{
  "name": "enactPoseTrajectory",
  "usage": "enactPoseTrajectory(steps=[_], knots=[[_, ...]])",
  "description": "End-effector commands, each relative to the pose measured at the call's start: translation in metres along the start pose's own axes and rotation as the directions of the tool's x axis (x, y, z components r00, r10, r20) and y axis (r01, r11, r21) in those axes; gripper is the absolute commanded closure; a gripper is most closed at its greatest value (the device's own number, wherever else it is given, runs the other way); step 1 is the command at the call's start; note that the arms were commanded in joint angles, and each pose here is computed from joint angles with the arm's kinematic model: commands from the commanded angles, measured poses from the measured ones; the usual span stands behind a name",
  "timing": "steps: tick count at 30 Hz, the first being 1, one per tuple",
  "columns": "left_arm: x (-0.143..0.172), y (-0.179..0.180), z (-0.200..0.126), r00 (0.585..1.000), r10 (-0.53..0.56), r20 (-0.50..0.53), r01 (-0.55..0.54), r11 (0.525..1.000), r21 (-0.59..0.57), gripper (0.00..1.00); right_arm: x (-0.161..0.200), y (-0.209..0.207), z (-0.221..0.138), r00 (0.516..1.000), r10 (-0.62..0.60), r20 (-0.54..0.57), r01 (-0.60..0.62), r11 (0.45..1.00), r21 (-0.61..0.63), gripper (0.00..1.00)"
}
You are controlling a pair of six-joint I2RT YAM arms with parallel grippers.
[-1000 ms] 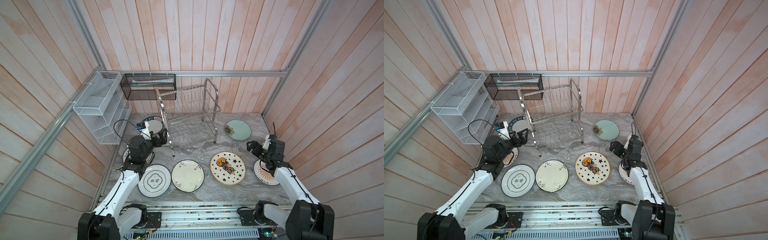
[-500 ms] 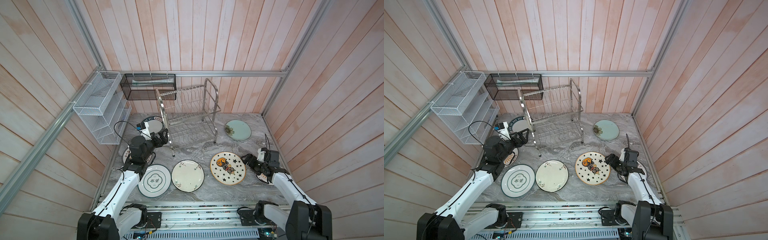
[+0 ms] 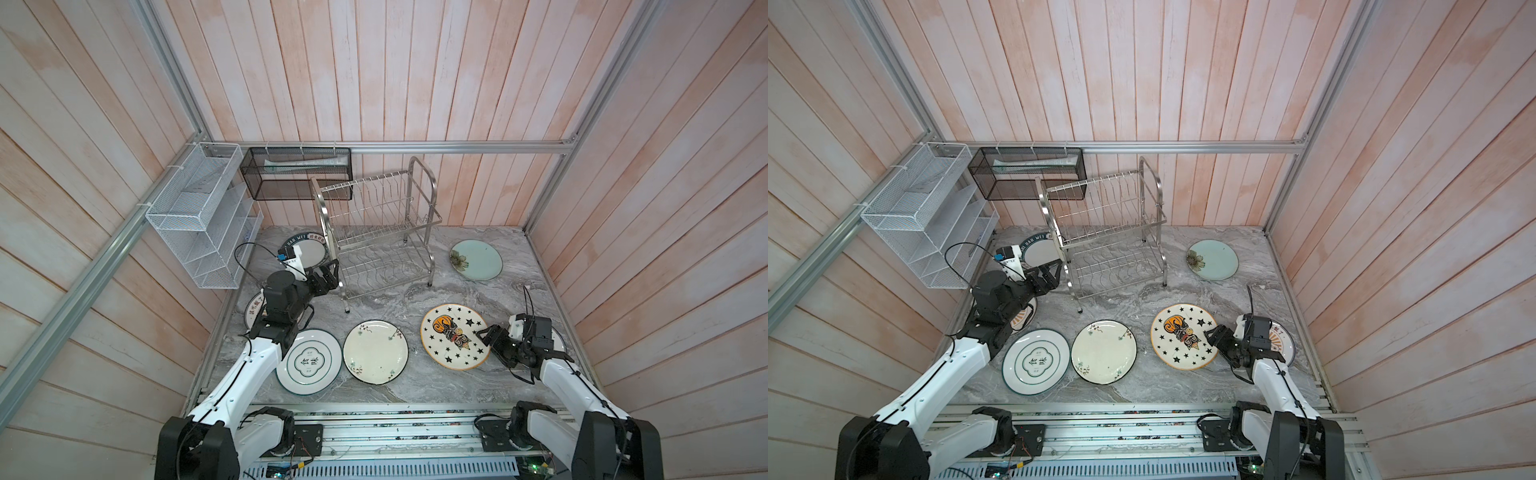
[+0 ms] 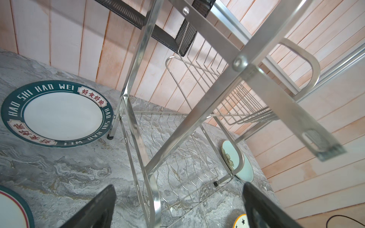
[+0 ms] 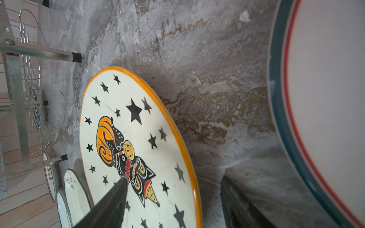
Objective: Load plates into a dish rack
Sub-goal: Pick up the plate from the middle-right of the table.
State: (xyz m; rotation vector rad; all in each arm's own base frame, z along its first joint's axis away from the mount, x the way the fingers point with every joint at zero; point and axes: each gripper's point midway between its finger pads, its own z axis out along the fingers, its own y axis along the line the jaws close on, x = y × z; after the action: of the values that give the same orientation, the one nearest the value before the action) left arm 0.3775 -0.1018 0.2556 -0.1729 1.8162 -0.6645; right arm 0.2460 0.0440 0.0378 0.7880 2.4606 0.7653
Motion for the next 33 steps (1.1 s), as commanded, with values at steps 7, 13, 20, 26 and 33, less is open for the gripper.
enactPoseTrajectory(steps=[7,13,20,26,33], knots=[[-0.002,-0.016,0.010,0.999,0.026,-0.026,-0.025,0.999,0.024,0.00,0.018,-0.004,0.007,0.997,0.019,-0.068,-0.018,1.000,0.010,0.39],[-0.003,-0.017,0.010,0.999,0.039,-0.031,-0.039,0.999,0.012,0.00,0.019,-0.005,0.010,0.997,0.017,-0.076,-0.016,1.000,0.012,0.48],[-0.003,-0.019,0.011,0.999,0.036,-0.039,-0.035,0.999,0.015,0.00,0.022,-0.009,0.013,0.996,0.016,-0.082,-0.016,1.000,0.008,0.65],[-0.002,-0.022,0.011,0.998,0.031,-0.052,-0.029,0.999,0.027,0.00,0.021,-0.007,0.014,0.997,0.001,-0.074,-0.002,1.000,-0.004,0.78],[0.000,-0.020,0.011,0.998,0.033,-0.056,-0.032,0.999,0.021,0.00,0.007,0.013,0.006,0.998,-0.046,-0.045,0.044,0.998,-0.054,0.86]])
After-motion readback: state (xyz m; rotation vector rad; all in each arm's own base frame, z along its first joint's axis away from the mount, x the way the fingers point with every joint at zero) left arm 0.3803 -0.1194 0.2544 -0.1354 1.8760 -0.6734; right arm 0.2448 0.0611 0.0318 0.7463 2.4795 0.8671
